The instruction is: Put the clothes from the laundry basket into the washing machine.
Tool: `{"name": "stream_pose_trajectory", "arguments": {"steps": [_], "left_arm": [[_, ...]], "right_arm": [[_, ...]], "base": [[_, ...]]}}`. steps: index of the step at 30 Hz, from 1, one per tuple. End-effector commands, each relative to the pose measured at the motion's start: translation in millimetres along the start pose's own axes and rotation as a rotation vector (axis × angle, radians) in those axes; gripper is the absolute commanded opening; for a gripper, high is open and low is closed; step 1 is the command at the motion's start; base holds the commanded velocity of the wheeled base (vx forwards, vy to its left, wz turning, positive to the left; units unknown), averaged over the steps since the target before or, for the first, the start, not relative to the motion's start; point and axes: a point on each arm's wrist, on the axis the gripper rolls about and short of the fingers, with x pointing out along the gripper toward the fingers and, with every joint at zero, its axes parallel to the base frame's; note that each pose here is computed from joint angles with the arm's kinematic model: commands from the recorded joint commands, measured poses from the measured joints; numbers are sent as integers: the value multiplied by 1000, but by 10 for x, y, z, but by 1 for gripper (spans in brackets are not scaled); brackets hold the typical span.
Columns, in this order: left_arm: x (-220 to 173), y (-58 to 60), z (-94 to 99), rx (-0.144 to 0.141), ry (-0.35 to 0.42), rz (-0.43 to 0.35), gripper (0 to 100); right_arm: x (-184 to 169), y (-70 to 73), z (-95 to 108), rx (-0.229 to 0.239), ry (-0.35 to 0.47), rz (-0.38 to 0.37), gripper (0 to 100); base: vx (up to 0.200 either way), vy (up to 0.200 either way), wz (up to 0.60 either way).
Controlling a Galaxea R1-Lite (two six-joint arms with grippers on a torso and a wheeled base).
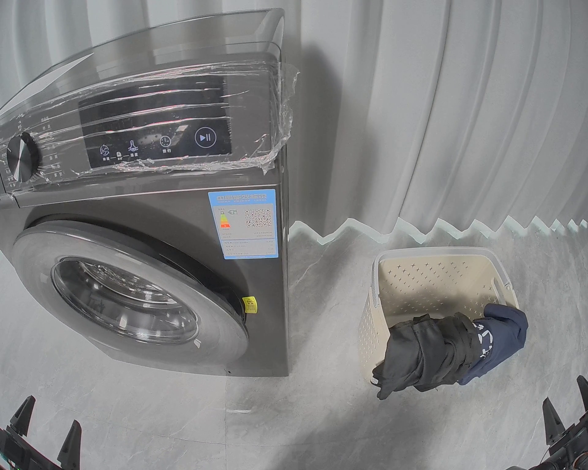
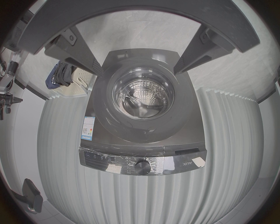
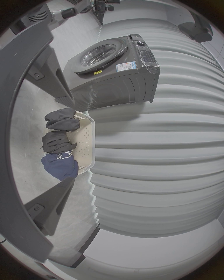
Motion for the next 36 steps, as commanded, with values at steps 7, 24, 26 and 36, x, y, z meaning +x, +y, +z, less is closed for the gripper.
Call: {"name": "stream_pose_trajectory", "arguments": {"steps": [7, 24, 26, 36], "left_arm": [[-2, 1, -49, 0, -2, 2, 100], [-1, 1, -48, 0, -1, 2, 100], [-2, 1, -49, 0, -2, 2, 100], [-1, 1, -48, 0, -1, 0, 100]], "right_arm": [[0, 0, -49, 0, 0, 1, 100], [0, 0, -49, 0, 0, 1, 100], [0, 0, -49, 0, 0, 1, 100], [0, 0, -49, 0, 0, 1, 100]], "base": [[0, 171, 0], [0, 200, 0], [0, 100, 0], [-40, 0, 0]]}}
